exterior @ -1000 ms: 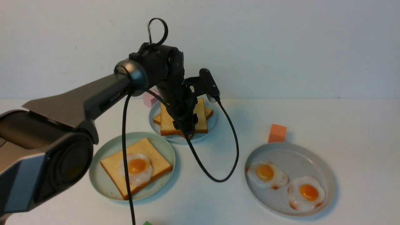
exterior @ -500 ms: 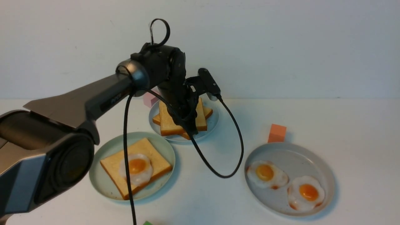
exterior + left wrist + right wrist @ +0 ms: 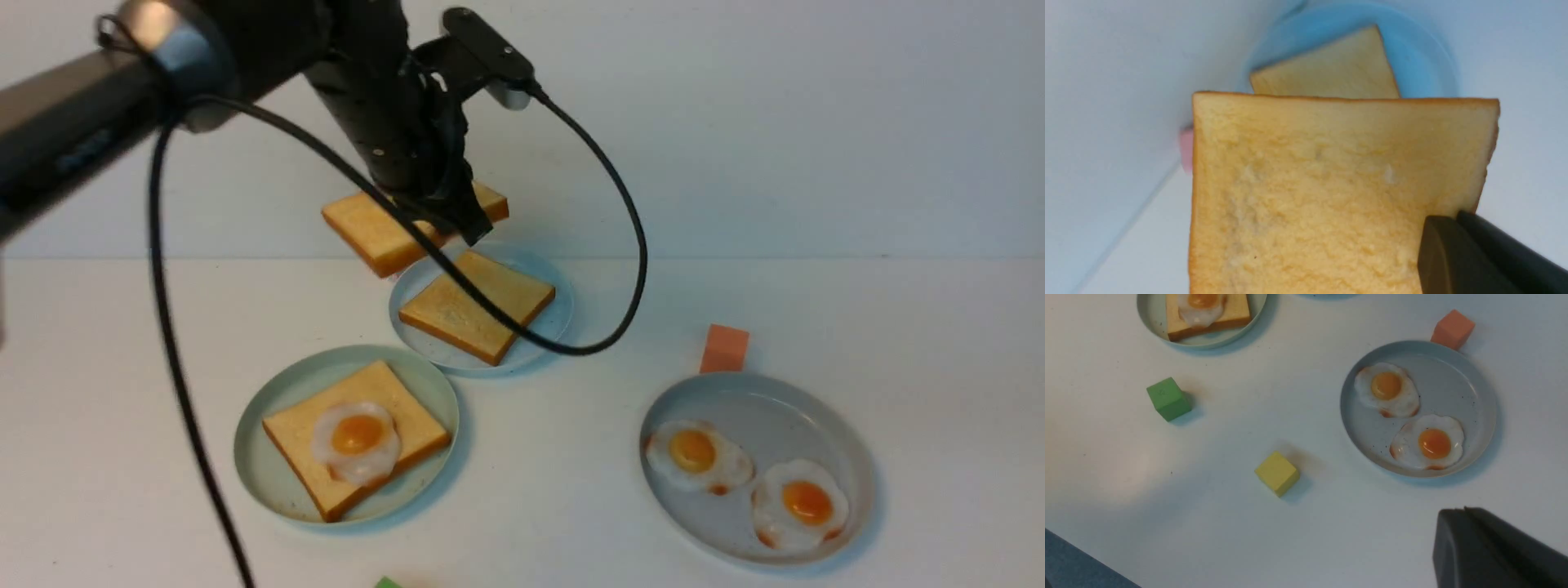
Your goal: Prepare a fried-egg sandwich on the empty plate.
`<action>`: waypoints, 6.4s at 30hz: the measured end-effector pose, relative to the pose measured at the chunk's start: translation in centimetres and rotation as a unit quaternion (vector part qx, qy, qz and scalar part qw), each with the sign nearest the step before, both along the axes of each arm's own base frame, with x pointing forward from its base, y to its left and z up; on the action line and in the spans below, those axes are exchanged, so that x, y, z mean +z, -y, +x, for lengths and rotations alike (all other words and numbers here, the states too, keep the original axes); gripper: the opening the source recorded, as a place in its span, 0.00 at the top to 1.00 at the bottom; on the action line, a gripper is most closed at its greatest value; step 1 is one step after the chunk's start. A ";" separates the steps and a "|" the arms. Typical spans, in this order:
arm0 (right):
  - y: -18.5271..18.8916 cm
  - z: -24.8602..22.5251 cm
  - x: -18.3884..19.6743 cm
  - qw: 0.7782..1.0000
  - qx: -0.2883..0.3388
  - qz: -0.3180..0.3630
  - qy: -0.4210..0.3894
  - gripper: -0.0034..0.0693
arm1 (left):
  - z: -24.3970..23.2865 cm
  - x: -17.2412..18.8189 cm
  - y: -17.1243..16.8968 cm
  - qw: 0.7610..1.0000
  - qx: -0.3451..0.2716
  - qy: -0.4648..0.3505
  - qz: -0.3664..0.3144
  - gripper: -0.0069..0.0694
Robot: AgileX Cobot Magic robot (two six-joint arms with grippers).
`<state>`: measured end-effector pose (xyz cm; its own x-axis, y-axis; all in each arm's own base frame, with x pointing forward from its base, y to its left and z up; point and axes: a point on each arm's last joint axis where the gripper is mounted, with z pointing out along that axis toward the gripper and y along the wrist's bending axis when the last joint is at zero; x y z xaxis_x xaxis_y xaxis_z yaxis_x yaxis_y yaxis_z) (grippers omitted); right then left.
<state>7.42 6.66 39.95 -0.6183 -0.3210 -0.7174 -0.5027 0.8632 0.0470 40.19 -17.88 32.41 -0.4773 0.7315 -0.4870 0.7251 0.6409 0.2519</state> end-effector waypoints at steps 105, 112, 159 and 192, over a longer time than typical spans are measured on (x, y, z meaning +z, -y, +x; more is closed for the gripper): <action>6.8 -2.1 -16.8 0.930 -0.229 0.016 0.288 0.97 | -35.8 -7.3 -13.1 0.885 0.060 0.164 -0.431 0.93; 6.7 -1.9 -21.7 0.925 -0.241 0.038 0.292 0.97 | -35.8 -7.3 -13.1 0.885 0.061 0.164 -0.432 0.93; 6.1 -2.2 -22.6 0.946 -0.227 0.056 0.223 0.95 | -35.8 -7.3 -13.1 0.883 0.063 0.169 -0.434 0.88; 6.1 -2.2 -22.6 0.946 -0.227 0.056 0.224 0.91 | -35.0 -15.5 -17.7 0.821 0.390 0.235 -0.344 0.93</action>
